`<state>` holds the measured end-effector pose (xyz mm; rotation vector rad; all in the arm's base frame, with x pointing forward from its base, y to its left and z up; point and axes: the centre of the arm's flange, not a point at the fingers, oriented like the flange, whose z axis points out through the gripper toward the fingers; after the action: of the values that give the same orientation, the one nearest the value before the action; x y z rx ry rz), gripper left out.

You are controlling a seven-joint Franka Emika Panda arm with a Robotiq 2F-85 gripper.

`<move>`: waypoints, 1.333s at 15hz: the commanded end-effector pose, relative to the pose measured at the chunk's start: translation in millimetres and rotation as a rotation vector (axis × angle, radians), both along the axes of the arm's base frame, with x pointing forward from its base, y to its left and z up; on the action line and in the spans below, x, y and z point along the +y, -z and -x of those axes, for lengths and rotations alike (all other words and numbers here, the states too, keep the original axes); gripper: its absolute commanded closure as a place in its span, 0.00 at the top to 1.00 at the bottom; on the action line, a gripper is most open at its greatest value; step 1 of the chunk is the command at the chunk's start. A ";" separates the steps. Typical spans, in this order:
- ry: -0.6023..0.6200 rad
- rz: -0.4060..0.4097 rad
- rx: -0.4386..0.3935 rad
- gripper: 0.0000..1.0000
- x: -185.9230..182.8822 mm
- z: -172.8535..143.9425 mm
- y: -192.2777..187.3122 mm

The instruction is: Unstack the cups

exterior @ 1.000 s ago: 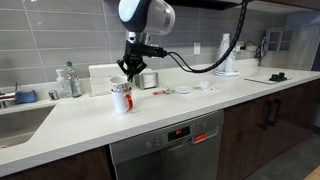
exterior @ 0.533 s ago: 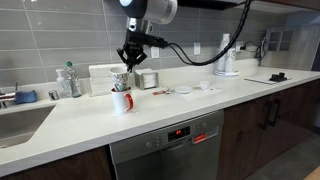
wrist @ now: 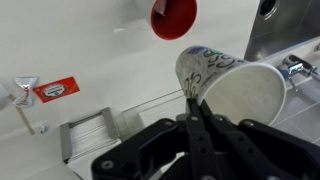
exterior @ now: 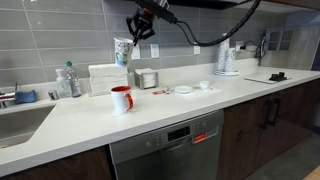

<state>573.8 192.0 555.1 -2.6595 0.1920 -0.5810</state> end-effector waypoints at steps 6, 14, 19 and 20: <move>0.250 0.017 0.074 0.04 -86.7 -25.6 15.6; 0.329 0.030 0.130 0.01 -88.1 -59.8 26.7; 0.368 0.103 0.217 0.01 -90.4 -90.6 60.7; 0.374 0.111 0.245 0.01 -91.4 -95.5 69.8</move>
<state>641.6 98.1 501.4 -2.7698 0.7093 -0.4711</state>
